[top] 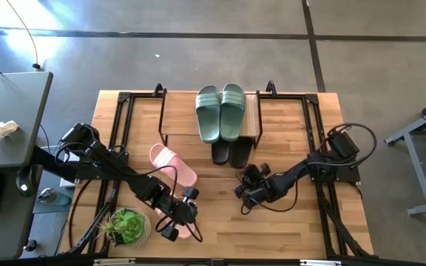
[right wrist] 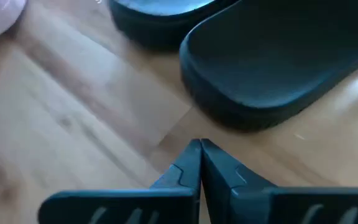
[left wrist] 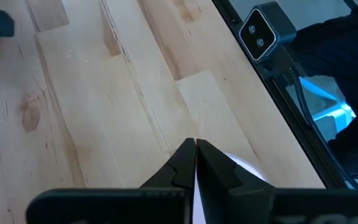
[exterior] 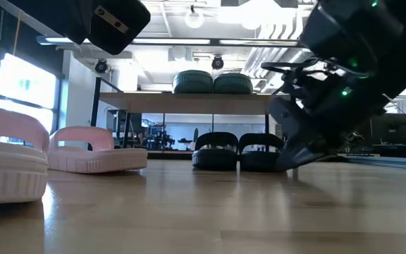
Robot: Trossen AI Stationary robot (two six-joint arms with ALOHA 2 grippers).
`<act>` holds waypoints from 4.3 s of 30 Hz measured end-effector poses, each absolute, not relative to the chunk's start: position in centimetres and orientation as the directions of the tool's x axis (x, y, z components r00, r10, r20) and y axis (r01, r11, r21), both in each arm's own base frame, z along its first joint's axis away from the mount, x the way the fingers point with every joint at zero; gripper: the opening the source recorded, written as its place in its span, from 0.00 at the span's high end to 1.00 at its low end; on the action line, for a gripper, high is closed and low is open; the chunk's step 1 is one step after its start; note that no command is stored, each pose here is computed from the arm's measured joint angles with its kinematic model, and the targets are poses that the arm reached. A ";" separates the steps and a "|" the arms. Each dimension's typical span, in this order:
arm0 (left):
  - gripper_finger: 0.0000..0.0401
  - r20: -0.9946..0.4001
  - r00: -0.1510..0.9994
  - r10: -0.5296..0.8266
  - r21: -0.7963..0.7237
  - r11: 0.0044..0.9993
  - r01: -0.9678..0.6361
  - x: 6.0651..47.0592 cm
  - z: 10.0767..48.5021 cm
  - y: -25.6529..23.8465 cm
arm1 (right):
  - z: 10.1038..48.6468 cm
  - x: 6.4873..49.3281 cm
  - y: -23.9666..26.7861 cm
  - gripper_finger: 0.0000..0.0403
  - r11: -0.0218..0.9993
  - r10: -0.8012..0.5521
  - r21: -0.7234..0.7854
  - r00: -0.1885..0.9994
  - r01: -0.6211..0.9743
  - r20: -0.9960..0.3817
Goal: Pick and place slides into the shelf
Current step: Adjust the black slippers under the shelf
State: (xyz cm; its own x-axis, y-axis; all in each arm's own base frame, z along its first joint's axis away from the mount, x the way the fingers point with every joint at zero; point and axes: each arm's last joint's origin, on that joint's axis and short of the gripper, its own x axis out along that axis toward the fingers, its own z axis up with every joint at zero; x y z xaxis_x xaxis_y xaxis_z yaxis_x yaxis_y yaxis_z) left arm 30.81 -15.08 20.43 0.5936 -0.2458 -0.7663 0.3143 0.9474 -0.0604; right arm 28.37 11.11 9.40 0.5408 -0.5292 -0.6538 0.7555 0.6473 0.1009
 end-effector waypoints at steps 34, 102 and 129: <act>0.99 -0.767 0.603 -0.218 -0.032 0.952 0.304 30.8 20.4 -15.0 | 9.2 29.0 7.0 1.00 0.511 -0.634 0.056 0.421 0.858 -0.649; 0.99 -0.773 0.605 -0.189 -0.027 0.963 0.268 30.8 20.3 -14.9 | 9.3 34.1 8.0 1.00 0.787 -0.416 0.207 0.748 0.581 -0.518; 0.99 -0.774 0.605 -0.189 -0.027 0.963 0.267 30.8 20.3 -14.9 | 9.4 34.3 5.9 1.00 0.680 -0.563 0.201 0.678 0.705 -0.471</act>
State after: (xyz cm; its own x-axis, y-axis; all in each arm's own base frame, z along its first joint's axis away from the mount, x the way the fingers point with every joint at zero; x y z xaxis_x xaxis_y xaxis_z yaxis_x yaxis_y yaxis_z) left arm 30.78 -14.87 20.33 0.6046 -0.1894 -0.7737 0.2673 0.9632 -0.0270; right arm 34.26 5.87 9.41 0.6784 -0.5635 -0.4714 0.7047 0.6804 0.2009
